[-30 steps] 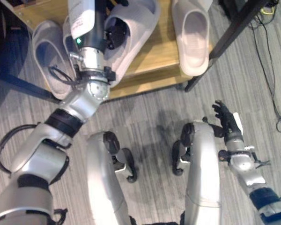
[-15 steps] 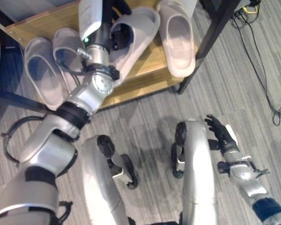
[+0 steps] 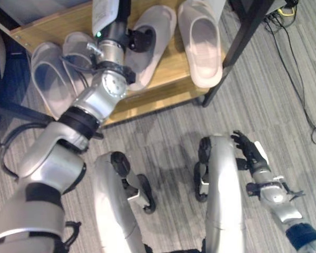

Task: Arrange the slippers neatly on the shoe rack.

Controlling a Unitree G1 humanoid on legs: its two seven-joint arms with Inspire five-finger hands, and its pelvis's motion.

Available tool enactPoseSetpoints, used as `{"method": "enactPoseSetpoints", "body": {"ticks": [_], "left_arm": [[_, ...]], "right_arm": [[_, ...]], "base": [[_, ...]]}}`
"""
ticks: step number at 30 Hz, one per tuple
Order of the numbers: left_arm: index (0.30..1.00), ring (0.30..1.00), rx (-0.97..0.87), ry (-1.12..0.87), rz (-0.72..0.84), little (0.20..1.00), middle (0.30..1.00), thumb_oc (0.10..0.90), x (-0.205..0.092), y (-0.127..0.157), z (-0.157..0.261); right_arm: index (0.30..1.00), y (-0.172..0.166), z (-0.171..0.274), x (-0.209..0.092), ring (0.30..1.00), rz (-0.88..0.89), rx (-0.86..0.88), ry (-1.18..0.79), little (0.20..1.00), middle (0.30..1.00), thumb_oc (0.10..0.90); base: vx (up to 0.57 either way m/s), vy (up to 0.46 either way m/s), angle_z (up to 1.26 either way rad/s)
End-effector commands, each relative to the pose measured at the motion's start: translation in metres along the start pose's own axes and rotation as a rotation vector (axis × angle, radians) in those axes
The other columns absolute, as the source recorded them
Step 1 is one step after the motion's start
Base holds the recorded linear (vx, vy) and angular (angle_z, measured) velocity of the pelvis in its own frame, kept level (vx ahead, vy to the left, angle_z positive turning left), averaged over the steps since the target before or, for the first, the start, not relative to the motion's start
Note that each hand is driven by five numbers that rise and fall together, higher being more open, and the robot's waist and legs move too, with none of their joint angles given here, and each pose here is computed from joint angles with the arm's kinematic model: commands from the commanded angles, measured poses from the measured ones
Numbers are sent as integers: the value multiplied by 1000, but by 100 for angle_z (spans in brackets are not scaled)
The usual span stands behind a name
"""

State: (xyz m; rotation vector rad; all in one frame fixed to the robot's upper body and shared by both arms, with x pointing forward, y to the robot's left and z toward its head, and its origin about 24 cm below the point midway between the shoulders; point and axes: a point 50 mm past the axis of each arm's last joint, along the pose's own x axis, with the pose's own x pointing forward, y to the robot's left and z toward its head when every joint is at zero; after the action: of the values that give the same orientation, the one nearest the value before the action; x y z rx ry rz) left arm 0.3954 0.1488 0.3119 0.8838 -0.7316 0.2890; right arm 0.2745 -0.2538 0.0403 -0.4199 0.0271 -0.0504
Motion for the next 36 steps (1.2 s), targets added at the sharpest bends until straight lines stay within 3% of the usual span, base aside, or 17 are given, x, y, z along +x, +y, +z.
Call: {"method": "enactPoseSetpoints", "body": {"ticks": [1, 8, 14, 22, 36], "left_arm": [[900, 900, -68, -169, 180, 900, 900, 800, 26, 56, 38], [900, 900, -99, -199, 150, 900, 900, 800, 11, 54, 32], [900, 900, -349, -174, 142, 900, 900, 800, -7, 52, 26], [900, 900, -520, -139, 129, 900, 900, 800, -22, 54, 17], [900, 900, -566, -106, 2, 900, 900, 800, -49, 47, 2]], "right_arm": [[900, -2, 46, 7, 900, 8, -18, -233, 900, 900, 800], [900, -6, 42, 4, 900, 0, -21, -220, 900, 900, 800], [900, -3, 38, 2, 900, 0, -22, -198, 900, 900, 800], [900, -5, 33, -1, 900, -8, -41, -172, 900, 900, 800], [900, -7, 28, -3, 900, -15, -65, -144, 900, 900, 800]], "base": [[-10, -7, 9], [-3, -3, 2], [-2, 4, 1], [-2, -1, 2], [0, -1, 0]]}}
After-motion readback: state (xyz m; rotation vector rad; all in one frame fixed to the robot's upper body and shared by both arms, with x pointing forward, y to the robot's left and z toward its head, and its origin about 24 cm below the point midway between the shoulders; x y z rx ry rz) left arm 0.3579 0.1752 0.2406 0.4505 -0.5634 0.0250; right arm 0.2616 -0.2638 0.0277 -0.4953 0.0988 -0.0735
